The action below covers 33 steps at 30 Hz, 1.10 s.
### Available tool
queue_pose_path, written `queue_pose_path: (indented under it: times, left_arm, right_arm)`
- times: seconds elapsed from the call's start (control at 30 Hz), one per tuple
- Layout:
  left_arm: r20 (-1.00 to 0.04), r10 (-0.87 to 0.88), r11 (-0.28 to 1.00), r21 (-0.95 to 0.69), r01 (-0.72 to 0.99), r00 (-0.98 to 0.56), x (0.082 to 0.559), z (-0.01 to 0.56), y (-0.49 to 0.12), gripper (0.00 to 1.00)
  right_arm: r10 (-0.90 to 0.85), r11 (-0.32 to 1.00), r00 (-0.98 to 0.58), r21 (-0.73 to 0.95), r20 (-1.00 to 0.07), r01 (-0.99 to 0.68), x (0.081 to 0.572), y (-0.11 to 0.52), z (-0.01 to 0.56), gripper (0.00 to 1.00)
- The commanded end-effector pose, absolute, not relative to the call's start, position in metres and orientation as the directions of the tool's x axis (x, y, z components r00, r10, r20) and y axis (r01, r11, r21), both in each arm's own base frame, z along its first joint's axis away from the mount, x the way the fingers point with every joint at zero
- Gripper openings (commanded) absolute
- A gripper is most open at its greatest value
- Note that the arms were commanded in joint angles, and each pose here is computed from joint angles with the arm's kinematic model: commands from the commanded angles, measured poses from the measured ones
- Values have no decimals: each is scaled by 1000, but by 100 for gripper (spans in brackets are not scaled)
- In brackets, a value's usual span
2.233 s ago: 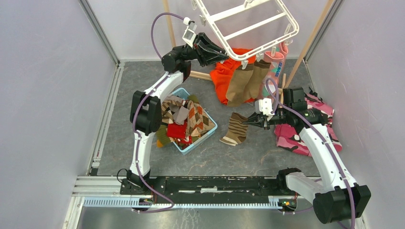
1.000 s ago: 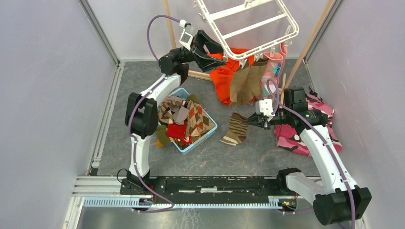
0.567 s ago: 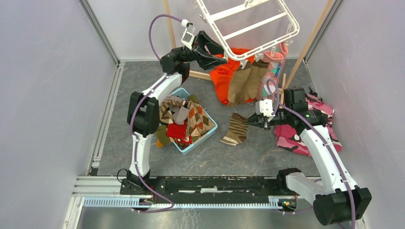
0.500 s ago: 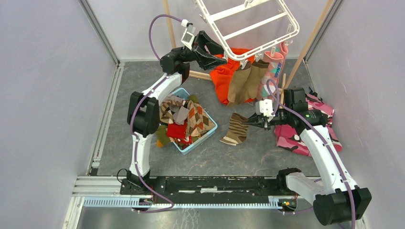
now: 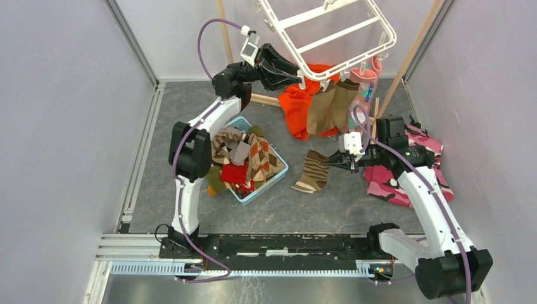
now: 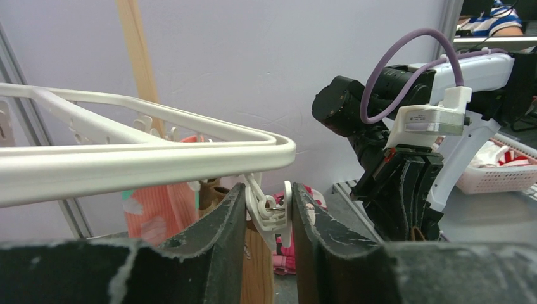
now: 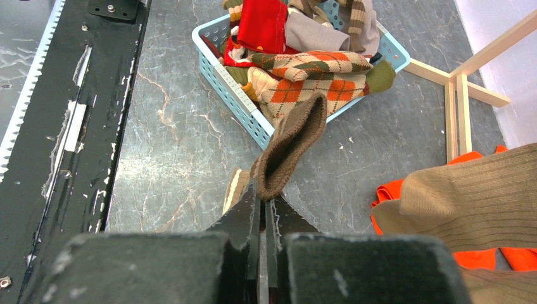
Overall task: Clip the socks to the hanger
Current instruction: Open the clamp at the hanger.
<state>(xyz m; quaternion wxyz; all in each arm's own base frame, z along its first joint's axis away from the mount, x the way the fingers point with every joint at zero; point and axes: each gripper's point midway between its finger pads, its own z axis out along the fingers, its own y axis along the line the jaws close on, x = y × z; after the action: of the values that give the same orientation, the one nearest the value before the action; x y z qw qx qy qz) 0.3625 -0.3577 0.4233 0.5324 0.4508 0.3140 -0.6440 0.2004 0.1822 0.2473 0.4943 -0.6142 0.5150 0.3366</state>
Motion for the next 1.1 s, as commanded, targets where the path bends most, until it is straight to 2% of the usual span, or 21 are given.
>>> queue_pose_path:
  times: [0.0,0.13,0.3,0.37,0.4,0.47,0.57,0.9,1.07]
  left_arm:
    - [-878,-464,-252,258,933,117,336,440,-351,32]
    - [-877,-467,-253,256,933,114,336,441,-351,24]
    - [-879,-464,-257,248,934,106,336,440,-352,9]
    - [-881,-463,-259,241,935,99,337,438,-352,8]
    - [-882,-462,-259,237,936,95,338,438,-353,10]
    - [-885,-458,-259,224,940,85,340,437,-353,20]
    - [-888,-452,-259,216,941,80,341,436,-354,30]
    - [-899,-433,-269,189,944,57,342,433,-357,44]
    - [-905,-422,-274,175,946,45,343,430,-361,46]
  right_arm:
    - [-287,14,287,-304,-914,-953,200,182,260,0]
    - [-288,15,288,-305,-913,-952,200,182,261,0]
    - [-298,26,275,-296,-914,-955,204,182,260,0]
    - [-304,37,266,-290,-915,-956,206,181,259,0]
    - [-305,39,264,-289,-915,-957,207,181,258,0]
    - [-305,39,259,-284,-916,-958,207,181,258,0]
    - [-306,41,257,-283,-917,-958,208,181,257,0]
    - [-307,43,259,-286,-916,-957,208,181,258,0]
    - [-308,44,259,-286,-916,-957,207,181,258,0]
